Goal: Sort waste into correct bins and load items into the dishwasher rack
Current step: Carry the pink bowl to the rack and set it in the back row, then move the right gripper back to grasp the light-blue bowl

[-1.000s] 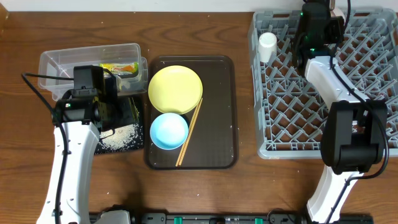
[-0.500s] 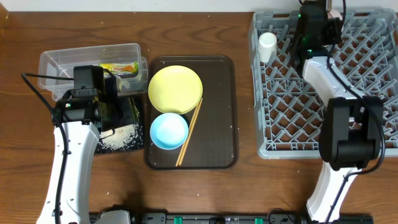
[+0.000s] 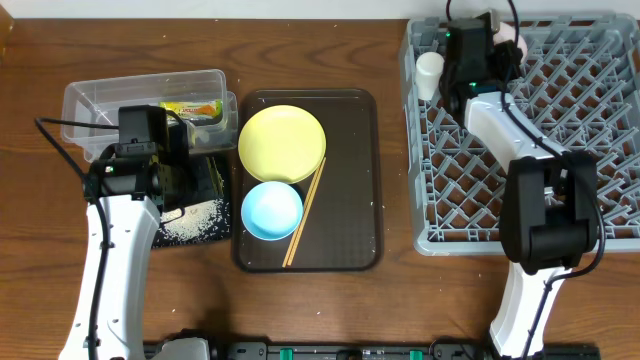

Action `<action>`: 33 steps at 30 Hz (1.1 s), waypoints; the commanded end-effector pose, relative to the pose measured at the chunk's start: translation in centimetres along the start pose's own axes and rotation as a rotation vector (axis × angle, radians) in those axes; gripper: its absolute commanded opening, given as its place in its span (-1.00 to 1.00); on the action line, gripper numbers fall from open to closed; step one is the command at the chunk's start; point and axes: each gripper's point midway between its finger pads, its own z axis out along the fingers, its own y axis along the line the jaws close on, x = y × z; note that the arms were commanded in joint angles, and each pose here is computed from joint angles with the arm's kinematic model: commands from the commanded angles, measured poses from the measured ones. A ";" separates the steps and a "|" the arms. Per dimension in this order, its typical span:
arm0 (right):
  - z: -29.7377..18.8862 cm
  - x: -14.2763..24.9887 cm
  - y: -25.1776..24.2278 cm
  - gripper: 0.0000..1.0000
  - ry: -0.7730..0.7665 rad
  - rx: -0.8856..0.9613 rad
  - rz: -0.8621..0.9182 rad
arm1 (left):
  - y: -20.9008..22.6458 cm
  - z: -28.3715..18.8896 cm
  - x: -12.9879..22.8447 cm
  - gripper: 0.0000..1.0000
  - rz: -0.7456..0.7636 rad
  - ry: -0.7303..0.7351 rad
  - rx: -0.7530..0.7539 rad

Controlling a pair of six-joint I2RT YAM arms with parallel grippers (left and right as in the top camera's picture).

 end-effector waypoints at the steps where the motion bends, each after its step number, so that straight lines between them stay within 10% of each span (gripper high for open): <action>1: -1.0 0.6 0.9 -0.79 0.025 0.005 0.048 | 0.2 0.1 0.4 0.17 -0.008 0.010 -0.005; 10: -4.4 1.8 0.9 -0.47 0.080 -0.197 0.122 | 0.2 0.1 0.4 0.17 -0.007 0.010 -0.005; 19: -15.7 -1.5 1.5 0.24 -0.034 -0.867 0.253 | 1.9 0.0 0.9 0.29 -0.066 0.025 -0.099; 25: -27.7 -3.6 4.5 0.20 -0.134 -1.438 0.250 | 5.0 -0.6 1.7 0.49 -0.271 0.021 -0.266; 33: -36.2 0.6 11.4 0.18 0.013 -1.599 0.037 | 8.5 -1.4 2.1 0.64 -0.450 0.015 -0.306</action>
